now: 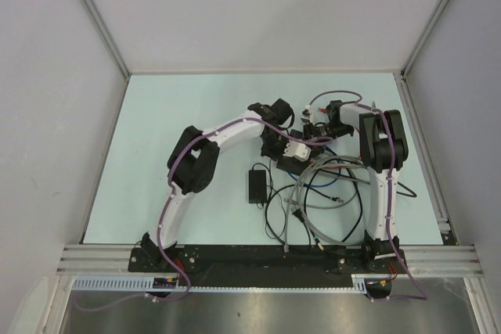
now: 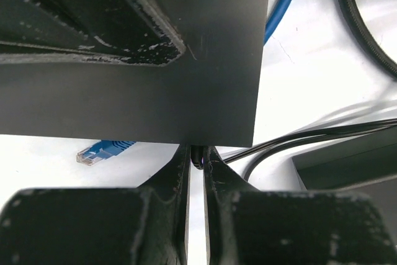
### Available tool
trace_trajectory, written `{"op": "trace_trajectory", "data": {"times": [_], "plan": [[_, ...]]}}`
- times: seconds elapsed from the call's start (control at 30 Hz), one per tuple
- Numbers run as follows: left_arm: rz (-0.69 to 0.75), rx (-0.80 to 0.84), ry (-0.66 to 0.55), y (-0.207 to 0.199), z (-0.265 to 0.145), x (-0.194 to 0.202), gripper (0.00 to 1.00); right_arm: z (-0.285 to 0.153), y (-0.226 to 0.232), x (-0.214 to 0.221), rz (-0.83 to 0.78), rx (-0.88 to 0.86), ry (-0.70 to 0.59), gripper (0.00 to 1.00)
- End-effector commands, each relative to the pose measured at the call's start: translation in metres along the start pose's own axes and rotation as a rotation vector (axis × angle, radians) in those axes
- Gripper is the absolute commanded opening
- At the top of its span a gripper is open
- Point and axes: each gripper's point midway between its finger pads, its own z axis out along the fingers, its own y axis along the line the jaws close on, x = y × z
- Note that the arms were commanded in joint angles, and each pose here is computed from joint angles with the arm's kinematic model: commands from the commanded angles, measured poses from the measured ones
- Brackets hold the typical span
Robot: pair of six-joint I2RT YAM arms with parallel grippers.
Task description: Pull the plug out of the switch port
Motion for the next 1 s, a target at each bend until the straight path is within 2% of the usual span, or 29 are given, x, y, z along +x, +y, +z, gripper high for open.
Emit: {"op": "trace_trajectory", "data": {"times": [0.0,0.27,0.43,0.97], "plan": [[0.135,0.002,-0.001,0.001,0.003,-0.011,0.0,0.008,-0.083,0.015,-0.065,0.271,0.086,0.11],[0.256,0.069,0.069,-0.018,0.014,-0.001,0.0,0.008,-0.083,0.016,-0.062,0.265,0.089,0.11],[0.269,0.055,0.12,-0.017,0.017,0.007,0.0,0.008,-0.083,0.015,-0.06,0.264,0.086,0.11],[0.288,0.102,0.381,-0.037,0.013,0.066,0.0,0.006,-0.083,0.014,-0.048,0.243,0.082,0.11]]}}
